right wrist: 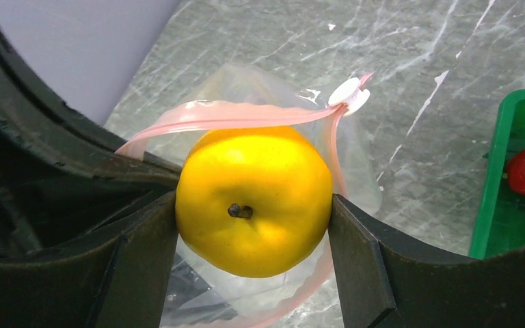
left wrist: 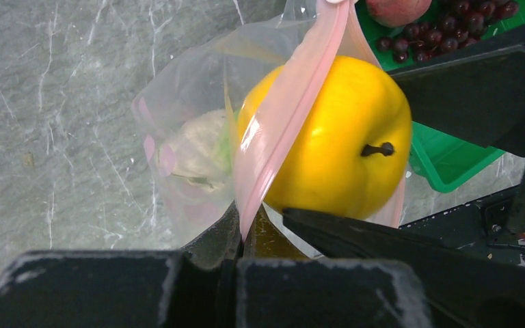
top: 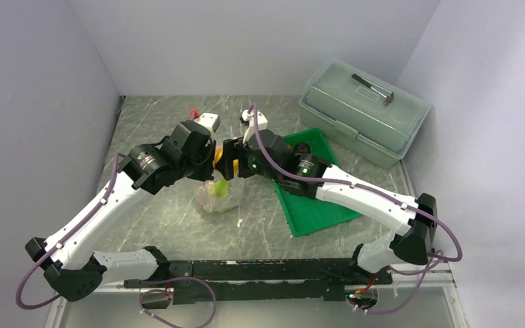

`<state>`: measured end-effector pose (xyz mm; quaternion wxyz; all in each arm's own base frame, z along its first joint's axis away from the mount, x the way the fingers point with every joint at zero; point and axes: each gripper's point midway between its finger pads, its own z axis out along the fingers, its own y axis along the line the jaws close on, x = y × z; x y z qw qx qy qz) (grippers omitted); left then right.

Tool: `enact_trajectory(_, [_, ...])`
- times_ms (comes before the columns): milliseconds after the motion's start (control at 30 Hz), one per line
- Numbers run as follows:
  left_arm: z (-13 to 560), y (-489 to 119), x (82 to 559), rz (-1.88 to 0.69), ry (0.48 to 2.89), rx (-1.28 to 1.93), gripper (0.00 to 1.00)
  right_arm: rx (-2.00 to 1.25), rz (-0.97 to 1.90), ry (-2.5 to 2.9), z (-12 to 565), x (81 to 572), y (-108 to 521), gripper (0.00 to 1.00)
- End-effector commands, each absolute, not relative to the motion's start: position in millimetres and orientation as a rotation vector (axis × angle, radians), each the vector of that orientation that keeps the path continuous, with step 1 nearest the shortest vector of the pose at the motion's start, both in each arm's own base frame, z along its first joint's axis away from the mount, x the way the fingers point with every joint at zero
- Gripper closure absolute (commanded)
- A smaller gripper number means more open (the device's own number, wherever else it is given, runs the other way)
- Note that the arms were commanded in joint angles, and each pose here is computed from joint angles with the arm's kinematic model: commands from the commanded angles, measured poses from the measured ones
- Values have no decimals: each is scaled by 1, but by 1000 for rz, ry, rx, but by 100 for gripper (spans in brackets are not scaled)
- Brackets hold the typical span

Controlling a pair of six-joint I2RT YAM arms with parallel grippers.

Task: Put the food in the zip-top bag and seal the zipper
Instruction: Place the fake fruit in the zipper food storage bag.

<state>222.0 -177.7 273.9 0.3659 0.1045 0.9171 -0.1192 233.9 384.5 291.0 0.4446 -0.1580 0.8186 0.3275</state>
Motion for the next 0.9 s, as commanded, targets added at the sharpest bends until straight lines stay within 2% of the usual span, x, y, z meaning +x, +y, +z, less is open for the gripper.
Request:
enact_trajectory(0, [294, -183, 223, -367, 2308, 259, 100, -375, 749, 1996, 304, 243, 386, 45])
enact_trajectory(467, [292, -183, 223, -365, 2315, 263, 100, -321, 593, 2022, 288, 263, 389, 25])
enact_trajectory(667, [291, -181, 222, -357, 2318, 262, 100, -301, 585, 2020, 286, 266, 389, 13])
enact_trajectory(867, [291, -181, 223, -355, 2317, 262, 100, -297, 600, 2010, 289, 264, 388, 9])
